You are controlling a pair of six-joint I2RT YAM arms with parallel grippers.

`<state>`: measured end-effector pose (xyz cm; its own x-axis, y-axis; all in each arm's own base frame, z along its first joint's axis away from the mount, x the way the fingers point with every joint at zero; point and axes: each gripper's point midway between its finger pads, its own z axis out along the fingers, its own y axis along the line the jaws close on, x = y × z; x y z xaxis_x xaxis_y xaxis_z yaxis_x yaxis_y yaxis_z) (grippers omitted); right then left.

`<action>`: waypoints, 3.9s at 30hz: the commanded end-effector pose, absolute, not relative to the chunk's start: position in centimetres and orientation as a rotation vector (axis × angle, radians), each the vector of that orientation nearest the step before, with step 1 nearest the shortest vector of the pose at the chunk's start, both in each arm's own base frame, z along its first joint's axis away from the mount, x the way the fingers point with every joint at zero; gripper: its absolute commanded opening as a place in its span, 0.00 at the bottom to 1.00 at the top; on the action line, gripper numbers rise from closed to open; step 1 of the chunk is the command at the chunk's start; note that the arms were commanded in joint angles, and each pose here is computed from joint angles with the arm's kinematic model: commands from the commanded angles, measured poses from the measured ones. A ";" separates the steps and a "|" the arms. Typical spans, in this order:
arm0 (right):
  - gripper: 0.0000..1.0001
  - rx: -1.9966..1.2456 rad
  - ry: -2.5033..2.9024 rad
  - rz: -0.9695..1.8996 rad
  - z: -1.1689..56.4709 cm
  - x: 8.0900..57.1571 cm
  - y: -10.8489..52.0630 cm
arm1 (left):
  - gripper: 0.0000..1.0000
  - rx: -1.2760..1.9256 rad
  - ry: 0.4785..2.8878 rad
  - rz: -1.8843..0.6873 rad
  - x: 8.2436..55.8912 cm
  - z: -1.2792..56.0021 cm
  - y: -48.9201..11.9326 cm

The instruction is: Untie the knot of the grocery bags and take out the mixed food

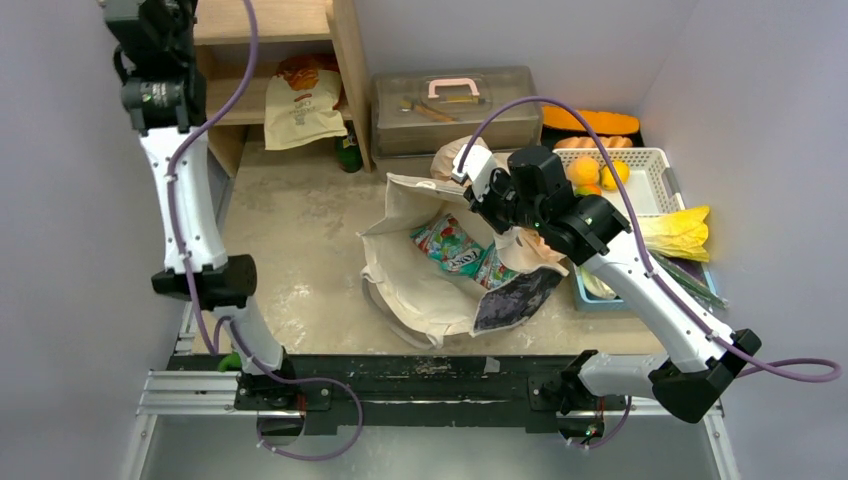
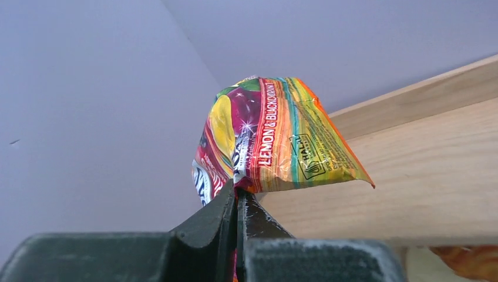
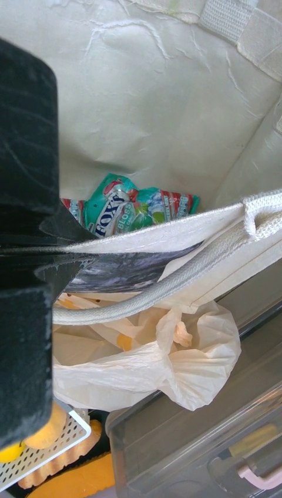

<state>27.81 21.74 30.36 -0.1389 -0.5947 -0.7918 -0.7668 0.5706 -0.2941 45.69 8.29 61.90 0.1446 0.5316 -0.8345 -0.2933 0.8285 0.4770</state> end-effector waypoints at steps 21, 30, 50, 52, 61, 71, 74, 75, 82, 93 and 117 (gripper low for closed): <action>0.00 -1.133 1.844 0.234 30.0 28.0 22.2 | 0.19 0.208 1.179 1.149 58.3 55.6 16.4; 0.00 -1.136 1.845 0.238 29.9 28.1 22.4 | 0.45 0.236 1.221 0.765 54.3 57.8 12.4; 0.00 -1.081 1.810 0.327 31.8 27.4 23.0 | 0.96 1.198 1.229 -0.450 28.5 42.9 -15.9; 0.00 -1.071 1.810 0.348 32.0 27.4 23.2 | 0.91 1.316 1.233 -0.553 25.0 39.3 -18.7; 0.00 -1.031 1.821 0.403 32.6 27.3 23.8 | 0.75 1.659 1.003 -0.335 22.3 28.7 -27.7; 0.00 -1.025 1.817 0.441 32.9 27.1 24.3 | 0.75 1.927 1.003 -0.182 26.7 20.0 -33.8; 0.00 -1.024 1.817 0.439 32.8 27.0 24.1 | 0.79 2.015 1.019 -0.192 26.4 17.4 -34.2; 0.00 -1.024 1.817 0.438 32.8 27.0 24.1 | 0.81 2.029 1.025 -0.197 26.4 16.7 -34.5; 0.00 -1.040 1.820 0.444 32.2 26.8 24.1 | 0.85 2.049 1.122 -0.163 28.1 11.4 -36.2; 0.00 -1.040 1.833 0.472 31.2 26.1 24.1 | 0.85 2.094 1.147 -0.043 31.0 6.8 -37.3; 0.00 -0.932 1.850 0.373 31.8 28.6 22.2 | 0.00 1.575 1.279 -0.461 24.6 25.3 -33.9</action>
